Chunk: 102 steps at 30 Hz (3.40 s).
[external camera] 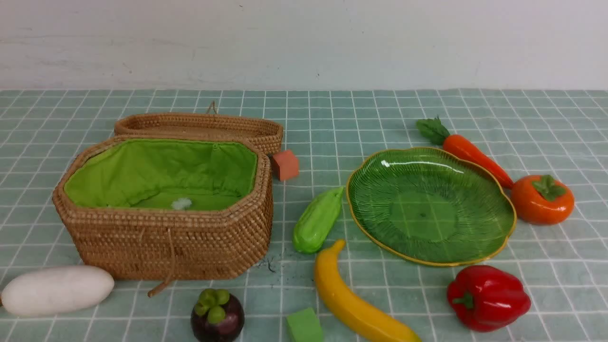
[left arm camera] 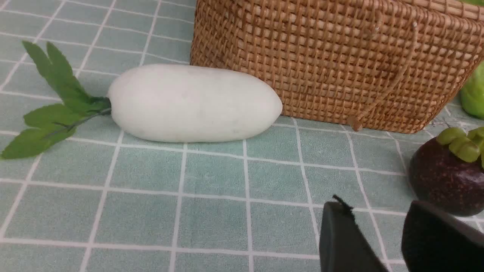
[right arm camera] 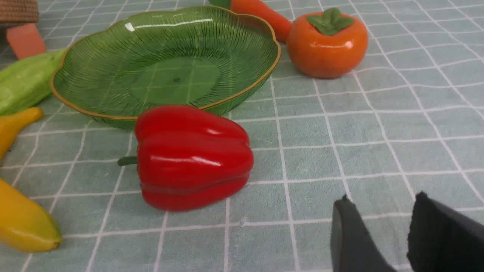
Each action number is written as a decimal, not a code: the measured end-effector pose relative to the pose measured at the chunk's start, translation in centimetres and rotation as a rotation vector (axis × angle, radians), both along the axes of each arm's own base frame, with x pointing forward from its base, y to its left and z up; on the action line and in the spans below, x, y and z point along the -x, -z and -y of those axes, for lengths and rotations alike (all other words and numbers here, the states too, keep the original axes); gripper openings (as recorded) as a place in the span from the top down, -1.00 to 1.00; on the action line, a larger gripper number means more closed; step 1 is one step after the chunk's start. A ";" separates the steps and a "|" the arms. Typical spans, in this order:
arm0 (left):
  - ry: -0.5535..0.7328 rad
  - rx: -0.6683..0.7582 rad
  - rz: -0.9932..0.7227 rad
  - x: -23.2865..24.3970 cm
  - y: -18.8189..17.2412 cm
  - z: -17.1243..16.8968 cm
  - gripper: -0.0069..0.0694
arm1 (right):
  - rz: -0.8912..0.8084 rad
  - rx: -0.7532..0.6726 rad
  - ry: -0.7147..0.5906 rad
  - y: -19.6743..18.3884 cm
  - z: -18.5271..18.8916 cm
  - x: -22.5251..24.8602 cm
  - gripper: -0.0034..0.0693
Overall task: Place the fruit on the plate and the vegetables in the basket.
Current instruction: Take a daikon with your left arm and place it on the basket on the left.
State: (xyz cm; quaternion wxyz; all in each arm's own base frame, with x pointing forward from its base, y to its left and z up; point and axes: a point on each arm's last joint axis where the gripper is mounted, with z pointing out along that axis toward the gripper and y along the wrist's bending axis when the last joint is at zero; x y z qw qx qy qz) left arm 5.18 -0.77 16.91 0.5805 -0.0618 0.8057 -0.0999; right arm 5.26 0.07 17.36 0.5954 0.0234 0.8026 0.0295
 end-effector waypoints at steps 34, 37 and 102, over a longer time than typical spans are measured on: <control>-0.089 0.545 0.162 -0.4 -2.0 0.2 0.19 | 0.000 0.000 0.000 0.0 0.0 0.0 0.25; -0.121 0.757 0.196 -0.4 -2.5 0.1 0.19 | 0.000 0.000 0.000 0.0 0.0 0.0 0.25; 0.679 -0.701 -0.924 -19.5 -7.9 -4.0 0.38 | -0.262 0.237 -0.831 -19.4 -3.1 4.1 0.90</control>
